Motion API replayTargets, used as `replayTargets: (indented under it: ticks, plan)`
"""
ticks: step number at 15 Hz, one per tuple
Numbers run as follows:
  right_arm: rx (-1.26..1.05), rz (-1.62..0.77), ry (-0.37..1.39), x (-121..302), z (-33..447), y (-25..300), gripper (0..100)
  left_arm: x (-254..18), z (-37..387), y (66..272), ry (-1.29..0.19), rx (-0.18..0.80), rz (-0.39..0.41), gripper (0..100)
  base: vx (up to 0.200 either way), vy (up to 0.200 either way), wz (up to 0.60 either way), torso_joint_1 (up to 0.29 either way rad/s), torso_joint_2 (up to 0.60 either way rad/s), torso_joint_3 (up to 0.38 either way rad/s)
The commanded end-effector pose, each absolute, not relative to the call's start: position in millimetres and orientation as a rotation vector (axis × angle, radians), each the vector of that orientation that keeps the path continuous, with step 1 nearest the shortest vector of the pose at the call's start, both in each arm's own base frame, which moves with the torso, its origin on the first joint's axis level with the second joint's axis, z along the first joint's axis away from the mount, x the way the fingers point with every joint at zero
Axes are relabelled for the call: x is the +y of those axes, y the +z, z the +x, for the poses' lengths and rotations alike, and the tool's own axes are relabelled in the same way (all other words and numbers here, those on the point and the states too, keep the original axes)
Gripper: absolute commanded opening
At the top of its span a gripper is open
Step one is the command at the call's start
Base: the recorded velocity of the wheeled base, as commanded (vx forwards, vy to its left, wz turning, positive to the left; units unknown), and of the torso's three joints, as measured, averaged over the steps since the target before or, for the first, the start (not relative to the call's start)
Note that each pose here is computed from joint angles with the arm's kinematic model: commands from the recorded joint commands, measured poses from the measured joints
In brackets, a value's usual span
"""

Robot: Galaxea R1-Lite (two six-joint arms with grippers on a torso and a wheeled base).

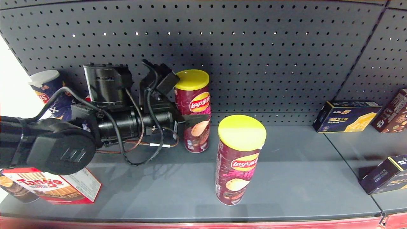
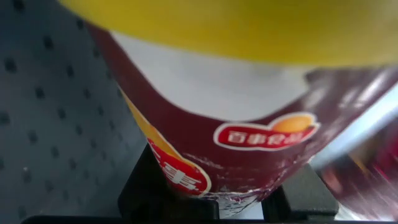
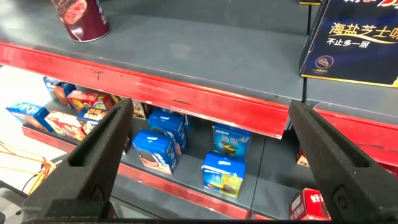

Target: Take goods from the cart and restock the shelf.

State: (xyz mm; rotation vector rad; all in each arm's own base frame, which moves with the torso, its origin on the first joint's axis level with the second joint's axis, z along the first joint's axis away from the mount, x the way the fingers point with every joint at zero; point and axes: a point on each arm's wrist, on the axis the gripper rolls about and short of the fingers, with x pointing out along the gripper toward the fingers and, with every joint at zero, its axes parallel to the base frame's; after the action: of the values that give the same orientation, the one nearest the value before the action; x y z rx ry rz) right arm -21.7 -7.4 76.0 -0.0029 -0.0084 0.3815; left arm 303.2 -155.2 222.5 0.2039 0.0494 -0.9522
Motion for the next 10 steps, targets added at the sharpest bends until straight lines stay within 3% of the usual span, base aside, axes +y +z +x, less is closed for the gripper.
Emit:
replayTargets:
  ticks: [1, 6, 10]
  plan:
    - [-0.007, -0.004, 0.383, -7.4, -21.6, 76.1, 100, -166.1, 325.8, 218.6, -0.957, 0.055, 0.206, 0, 0.0, 0.0, 0.0, 0.0, 0.0, 0.0]
    - [-0.007, -0.004, 0.383, -7.4, -21.6, 76.1, 100, -176.6, 340.9, 229.2, -0.998, 0.041, 0.204, 0, 0.0, 0.0, 0.0, 0.0, 0.0, 0.0]
    - [-0.007, -0.004, 0.383, -7.4, -21.6, 76.1, 100, -183.0, 348.5, 224.1, -1.038, 0.031, 0.217, 0, 0.0, 0.0, 0.0, 0.0, 0.0, 0.0]
